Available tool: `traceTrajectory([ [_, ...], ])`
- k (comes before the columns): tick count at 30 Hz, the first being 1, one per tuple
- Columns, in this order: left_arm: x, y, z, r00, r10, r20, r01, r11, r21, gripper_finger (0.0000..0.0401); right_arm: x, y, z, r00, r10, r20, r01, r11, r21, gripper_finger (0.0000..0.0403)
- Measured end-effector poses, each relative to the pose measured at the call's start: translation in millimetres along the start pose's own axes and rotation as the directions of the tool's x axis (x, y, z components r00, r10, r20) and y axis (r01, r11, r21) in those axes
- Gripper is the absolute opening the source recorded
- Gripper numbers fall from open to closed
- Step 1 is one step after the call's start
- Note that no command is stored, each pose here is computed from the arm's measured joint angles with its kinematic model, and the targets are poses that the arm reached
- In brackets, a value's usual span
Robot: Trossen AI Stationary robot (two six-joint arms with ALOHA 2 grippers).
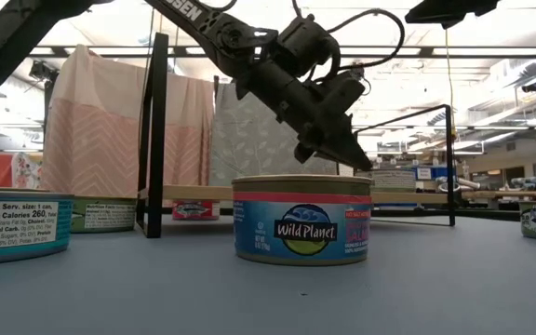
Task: Stack canned seafood by type on shelf
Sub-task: Put the green tuna can on the shelf, then put the blue/pink tuna can on the shelf
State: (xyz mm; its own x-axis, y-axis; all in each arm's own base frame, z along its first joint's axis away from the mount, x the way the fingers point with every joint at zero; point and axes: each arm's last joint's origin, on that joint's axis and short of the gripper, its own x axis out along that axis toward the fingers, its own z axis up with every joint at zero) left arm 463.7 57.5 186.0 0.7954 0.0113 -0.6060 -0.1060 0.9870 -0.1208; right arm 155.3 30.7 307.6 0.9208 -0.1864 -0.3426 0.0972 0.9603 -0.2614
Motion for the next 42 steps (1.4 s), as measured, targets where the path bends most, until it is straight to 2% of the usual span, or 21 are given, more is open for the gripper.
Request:
traceTrajectory([
  [8, 0, 0, -2, 1.000, 0.001, -0.018, -0.002, 1.000, -0.006, 0.0000, 0, 0, 0, 1.000, 0.000, 0.000, 0.000, 1.000, 0.004, 0.0087],
  [12, 0, 1, -8, 0.996, 0.007, -0.087, -0.007, 1.000, -0.003, 0.0000, 0, 0, 0, 1.000, 0.001, 0.000, -0.001, 1.000, 0.008, 0.0087],
  [15, -1, 1, -10, 0.995, 0.008, -0.104, -0.005, 0.999, 0.038, 0.0000, 0, 0, 0, 1.000, 0.001, 0.000, -0.001, 1.000, 0.006, 0.0087],
  [19, -17, -6, 3, 0.998, 0.001, -0.059, 0.006, 0.994, 0.112, 0.0000, 0, 0, 0, 1.000, 0.000, 0.000, 0.000, 1.000, 0.003, 0.0087],
  [23, -68, -19, 32, 1.000, 0.011, 0.002, -0.011, 0.975, 0.223, 0.0000, 0, 0, -1, 1.000, -0.004, -0.006, 0.004, 1.000, -0.001, 0.0087],
  [26, -129, -25, 50, 0.990, 0.142, 0.026, -0.143, 0.944, 0.298, 0.0000, 0, 0, -1, 1.000, -0.007, -0.006, 0.007, 1.000, -0.002, 0.0087],
  [28, -175, -27, 59, 0.972, 0.226, 0.058, -0.233, 0.928, 0.289, 0.0000, 0, 0, -1, 1.000, -0.010, -0.006, 0.010, 1.000, -0.002, 0.0087],
  [30, -220, -31, 63, 0.957, 0.269, 0.111, -0.288, 0.930, 0.228, 0.0000, -1, -1, -1, 1.000, -0.022, -0.006, 0.022, 1.000, -0.002, 0.0087],
  [32, -257, -38, 59, 0.945, 0.286, 0.157, -0.310, 0.936, 0.166, 0.0000, -1, -2, -1, 0.999, -0.051, -0.008, 0.051, 0.999, -0.002, 0.0087],
  [35, -297, -50, 44, 0.927, 0.318, 0.201, -0.343, 0.933, 0.109, 0.0000, -1, -2, -1, 0.998, -0.059, -0.008, 0.059, 0.998, 0.027, 0.0087],
  [39, -332, -62, 13, 0.911, 0.368, 0.188, -0.384, 0.921, 0.061, 0.0000, 0, -1, 0, 0.999, -0.045, 0.000, 0.045, 0.997, 0.071, 0.0087],
  [42, -345, -69, -13, 0.905, 0.375, 0.201, -0.388, 0.921, 0.029, 0.0000, 0, 0, 2, 1.000, 0.010, 0.018, -0.012, 0.989, 0.145, 0.0087],
])
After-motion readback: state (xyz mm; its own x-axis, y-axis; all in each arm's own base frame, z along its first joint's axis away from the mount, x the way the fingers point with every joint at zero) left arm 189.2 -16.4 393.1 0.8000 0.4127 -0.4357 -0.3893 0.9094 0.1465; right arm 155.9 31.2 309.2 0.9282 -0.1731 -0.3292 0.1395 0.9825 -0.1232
